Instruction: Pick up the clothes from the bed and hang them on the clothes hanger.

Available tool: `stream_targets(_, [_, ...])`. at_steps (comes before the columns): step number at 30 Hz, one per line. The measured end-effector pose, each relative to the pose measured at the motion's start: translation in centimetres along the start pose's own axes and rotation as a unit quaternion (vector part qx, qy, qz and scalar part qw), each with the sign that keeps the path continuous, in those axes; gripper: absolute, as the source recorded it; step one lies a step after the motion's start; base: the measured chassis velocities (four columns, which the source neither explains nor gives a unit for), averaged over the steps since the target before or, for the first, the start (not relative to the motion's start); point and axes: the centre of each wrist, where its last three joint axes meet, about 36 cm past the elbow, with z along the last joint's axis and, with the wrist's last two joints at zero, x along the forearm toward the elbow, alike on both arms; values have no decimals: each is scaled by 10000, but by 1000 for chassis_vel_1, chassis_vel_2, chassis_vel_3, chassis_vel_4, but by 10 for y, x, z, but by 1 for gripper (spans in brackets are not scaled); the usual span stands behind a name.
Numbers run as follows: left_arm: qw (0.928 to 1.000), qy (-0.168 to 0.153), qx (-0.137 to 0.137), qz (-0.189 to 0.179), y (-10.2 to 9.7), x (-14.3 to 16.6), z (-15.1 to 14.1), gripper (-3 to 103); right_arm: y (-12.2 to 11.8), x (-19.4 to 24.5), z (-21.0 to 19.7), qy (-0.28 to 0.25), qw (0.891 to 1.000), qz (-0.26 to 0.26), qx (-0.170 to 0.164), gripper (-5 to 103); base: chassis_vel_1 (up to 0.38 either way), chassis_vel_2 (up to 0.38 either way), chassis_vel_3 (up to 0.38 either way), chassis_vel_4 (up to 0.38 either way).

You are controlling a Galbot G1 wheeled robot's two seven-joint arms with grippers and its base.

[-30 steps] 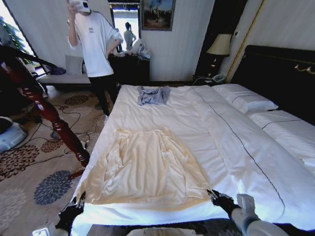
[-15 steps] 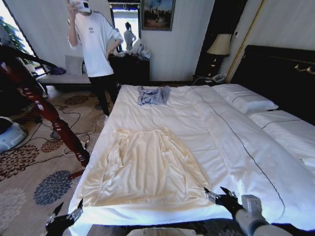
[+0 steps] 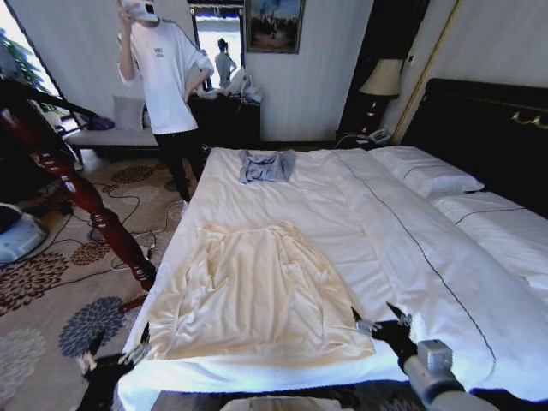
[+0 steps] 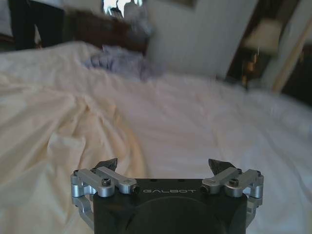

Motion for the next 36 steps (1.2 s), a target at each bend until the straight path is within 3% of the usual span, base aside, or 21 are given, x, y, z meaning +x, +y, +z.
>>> stream_targets(3, [9992,-350,95,-160,-13,-28,-21,100,0,-6,8,-551,9973,-60,484,100,0,0,0,0])
stream_targets(7, [9978,-628,25,-189,-27,-48,-45,100,3,-10,15,-859,9942,-91,643,100,0,0,0,0])
stream_targets(12, [9973,-684,-165,-203,-34,-54,-56,100,9,-13,23,-826,9951,-98,530,100,0,0,0,0])
stream_targets(13, [9955,-816,-395,-269,-32,-56,-58,100,15,-18,30,-783,9959,-147,430,100,0,0,0,0])
stream_targets(15, [9939,-902,-509,-378,-28,-58,-60,100,23,-24,35,-737,9964,-259,330,100,0,0,0,0])
stream_targets(20, [9901,-1181,-368,-670,-20,-79,-80,100,29,-27,39,-565,9973,-390,263,100,0,0,0,0])
stream_targets(23, [9910,-1133,-207,-687,-16,-88,-90,100,27,-26,39,-526,9977,-336,271,100,0,0,0,0])
stream_targets(26, [9927,-1001,-215,-640,-10,-91,-95,100,25,-26,39,-521,9978,-286,280,100,0,0,0,0])
stream_targets(28, [9946,-799,-274,-599,2,-94,-103,100,25,-25,39,-507,9981,-247,256,100,0,0,0,0])
stream_targets(32, [9963,-638,-121,-560,20,-102,-122,100,29,-24,42,-470,9984,-224,214,100,0,0,0,0])
stream_targets(34, [9960,-606,74,-648,36,-113,-153,100,34,-23,45,-442,9986,-222,169,100,0,0,0,0])
stream_targets(35, [9952,-713,-9,-673,44,-118,-174,100,36,-22,47,-426,9987,-222,148,100,0,0,0,0])
stream_targets(36, [9952,-713,-9,-673,44,-118,-174,100,36,-22,47,-426,9987,-222,148,100,0,0,0,0])
